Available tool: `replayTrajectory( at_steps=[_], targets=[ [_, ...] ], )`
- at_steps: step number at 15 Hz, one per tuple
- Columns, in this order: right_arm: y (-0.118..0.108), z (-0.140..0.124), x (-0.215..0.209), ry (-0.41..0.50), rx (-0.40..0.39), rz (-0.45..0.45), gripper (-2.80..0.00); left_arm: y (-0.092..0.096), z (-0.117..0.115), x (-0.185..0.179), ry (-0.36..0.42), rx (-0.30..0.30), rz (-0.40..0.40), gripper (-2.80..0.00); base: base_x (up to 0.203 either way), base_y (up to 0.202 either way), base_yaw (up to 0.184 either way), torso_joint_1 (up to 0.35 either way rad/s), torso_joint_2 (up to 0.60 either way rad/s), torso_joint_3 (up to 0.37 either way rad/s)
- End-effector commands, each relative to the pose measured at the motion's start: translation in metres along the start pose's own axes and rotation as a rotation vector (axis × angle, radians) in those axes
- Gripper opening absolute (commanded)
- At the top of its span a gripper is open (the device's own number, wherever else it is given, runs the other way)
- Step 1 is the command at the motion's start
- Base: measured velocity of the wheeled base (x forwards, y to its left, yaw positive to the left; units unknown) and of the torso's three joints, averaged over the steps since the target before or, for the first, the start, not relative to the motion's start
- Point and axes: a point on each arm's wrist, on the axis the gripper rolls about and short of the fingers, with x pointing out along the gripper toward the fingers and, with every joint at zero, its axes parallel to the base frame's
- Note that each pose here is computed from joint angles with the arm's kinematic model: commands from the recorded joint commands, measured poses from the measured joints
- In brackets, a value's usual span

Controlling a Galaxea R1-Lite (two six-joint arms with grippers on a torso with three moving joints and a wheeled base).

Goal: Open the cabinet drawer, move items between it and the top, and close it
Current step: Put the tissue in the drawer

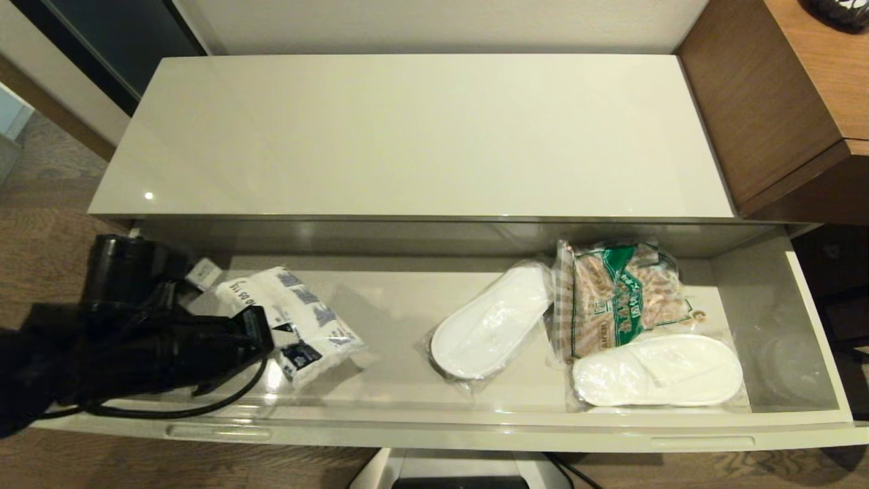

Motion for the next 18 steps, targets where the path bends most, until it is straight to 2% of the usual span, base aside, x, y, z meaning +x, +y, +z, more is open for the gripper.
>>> replayTrajectory(
  at_steps=[1, 4, 7, 8, 9, 12, 15, 18],
  targets=[
    [0.0, 0.0, -0.001, -0.012, -0.001, 0.0, -2.8, -0.006, -0.009, 0.03, 0.107, 0.018, -0.011, -2.8, 0.0, 0.0, 0.0, 0.0, 0.0, 0.0],
    [0.0, 0.0, -0.001, -0.012, -0.001, 0.0, -2.8, -0.019, -0.02, 0.048, 0.178, 0.053, -0.041, -2.8, 0.0, 0.0, 0.0, 0.0, 0.0, 0.0],
    [0.0, 0.0, -0.001, -0.012, -0.001, 0.0, -2.8, -0.023, -0.024, 0.052, 0.197, 0.068, -0.051, -2.8, 0.0, 0.0, 0.0, 0.0, 0.0, 0.0],
    [0.0, 0.0, -0.001, -0.012, -0.001, 0.0, -2.8, -0.03, -0.032, 0.054, 0.22, 0.089, -0.068, -2.8, 0.0, 0.0, 0.0, 0.0, 0.0, 0.0],
    [0.0, 0.0, -0.001, -0.012, -0.001, 0.0, -2.8, -0.033, -0.039, 0.052, 0.238, 0.108, -0.077, 0.0, 0.0, 0.0, 0.0, 0.0, 0.0, 0.0],
    [0.0, 0.0, -0.001, -0.012, -0.001, 0.0, -2.8, -0.036, -0.038, 0.035, 0.205, 0.133, -0.099, 0.0, 0.0, 0.0, 0.0, 0.0, 0.0, 0.0],
    [0.0, 0.0, -0.001, -0.012, -0.001, 0.0, -2.8, -0.042, -0.036, -0.002, 0.147, 0.159, -0.133, 0.0, 0.0, 0.0, 0.0, 0.0, 0.0, 0.0],
    [0.0, 0.0, -0.001, -0.012, -0.001, 0.0, -2.8, -0.045, -0.036, -0.062, 0.084, 0.201, -0.079, 0.0, 0.0, 0.0, 0.0, 0.0, 0.0, 0.0]
  ],
)
